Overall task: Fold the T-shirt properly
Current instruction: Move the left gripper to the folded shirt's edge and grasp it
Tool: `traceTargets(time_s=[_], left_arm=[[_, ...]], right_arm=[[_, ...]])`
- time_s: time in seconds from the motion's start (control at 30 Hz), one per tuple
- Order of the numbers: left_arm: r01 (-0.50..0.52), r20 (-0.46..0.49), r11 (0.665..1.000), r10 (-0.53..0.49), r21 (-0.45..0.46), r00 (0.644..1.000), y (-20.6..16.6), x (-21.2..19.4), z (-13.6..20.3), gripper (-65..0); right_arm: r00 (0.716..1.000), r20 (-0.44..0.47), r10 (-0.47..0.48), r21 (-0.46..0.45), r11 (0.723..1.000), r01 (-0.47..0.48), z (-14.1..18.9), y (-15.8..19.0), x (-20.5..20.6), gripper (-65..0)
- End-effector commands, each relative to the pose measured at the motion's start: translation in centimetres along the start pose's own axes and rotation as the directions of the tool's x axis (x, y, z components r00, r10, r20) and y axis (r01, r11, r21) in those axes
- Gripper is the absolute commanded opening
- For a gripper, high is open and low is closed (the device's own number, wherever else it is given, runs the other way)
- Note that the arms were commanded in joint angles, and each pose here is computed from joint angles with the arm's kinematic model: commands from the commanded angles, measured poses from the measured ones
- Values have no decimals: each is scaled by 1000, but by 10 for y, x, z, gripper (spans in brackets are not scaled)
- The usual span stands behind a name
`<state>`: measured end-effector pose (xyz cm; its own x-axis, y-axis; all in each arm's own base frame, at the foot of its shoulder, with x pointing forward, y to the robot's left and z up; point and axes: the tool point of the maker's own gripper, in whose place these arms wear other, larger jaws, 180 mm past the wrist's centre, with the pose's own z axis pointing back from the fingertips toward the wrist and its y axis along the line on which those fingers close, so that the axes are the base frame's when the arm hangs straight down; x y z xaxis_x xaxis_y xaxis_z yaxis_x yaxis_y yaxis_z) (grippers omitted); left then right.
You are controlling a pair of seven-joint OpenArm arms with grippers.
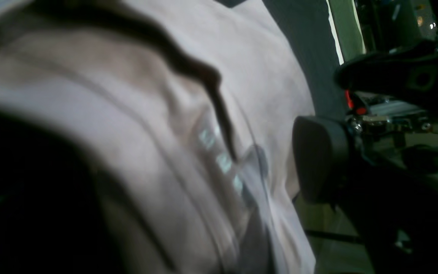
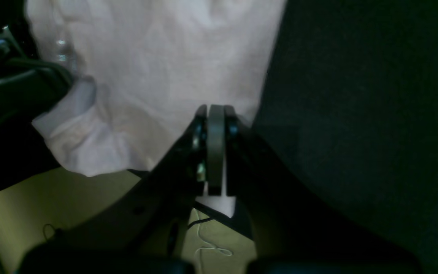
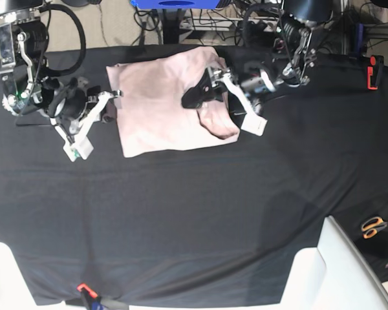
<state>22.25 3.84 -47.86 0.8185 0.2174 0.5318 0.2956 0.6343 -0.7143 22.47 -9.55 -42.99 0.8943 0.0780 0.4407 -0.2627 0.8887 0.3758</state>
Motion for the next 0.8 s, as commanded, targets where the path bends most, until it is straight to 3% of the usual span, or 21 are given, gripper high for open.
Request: traceTargets(time_s=[0.0,0.07,0.2,0.4,0.5,0.67,0.77], left_arm=[[0,-82,999,3,41,997,8,-19,0,-112],[-7,-77,999,10,48,997,11,-18,0,-242],[-7,-76,999,11,52,997,14,-14,-1,-650],[42,-65,998,-39,36,997,6,-2,0,-650],[72,-90,992,-63,104,994,17,5,6,-650],[235,-259,968,-205,90,944,25,18,12,-650],[331,-312,941,-293,76,904,30,41,13,-650]], right_arm=[[1000,30,3,3,1000,-3,3,-2,9,-650],[1000,21,-5,2,1000,5,2,-4,6,-650],[999,47,-15,-1,1000,15,1,-5,5,-650],[996,88,-27,-3,1000,27,0,-8,6,-650],[996,85,-32,-5,999,32,-1,-9,5,-650],[996,87,-36,-6,999,36,-1,-9,6,-650],[995,90,-38,-3,999,38,-2,-7,7,-650]])
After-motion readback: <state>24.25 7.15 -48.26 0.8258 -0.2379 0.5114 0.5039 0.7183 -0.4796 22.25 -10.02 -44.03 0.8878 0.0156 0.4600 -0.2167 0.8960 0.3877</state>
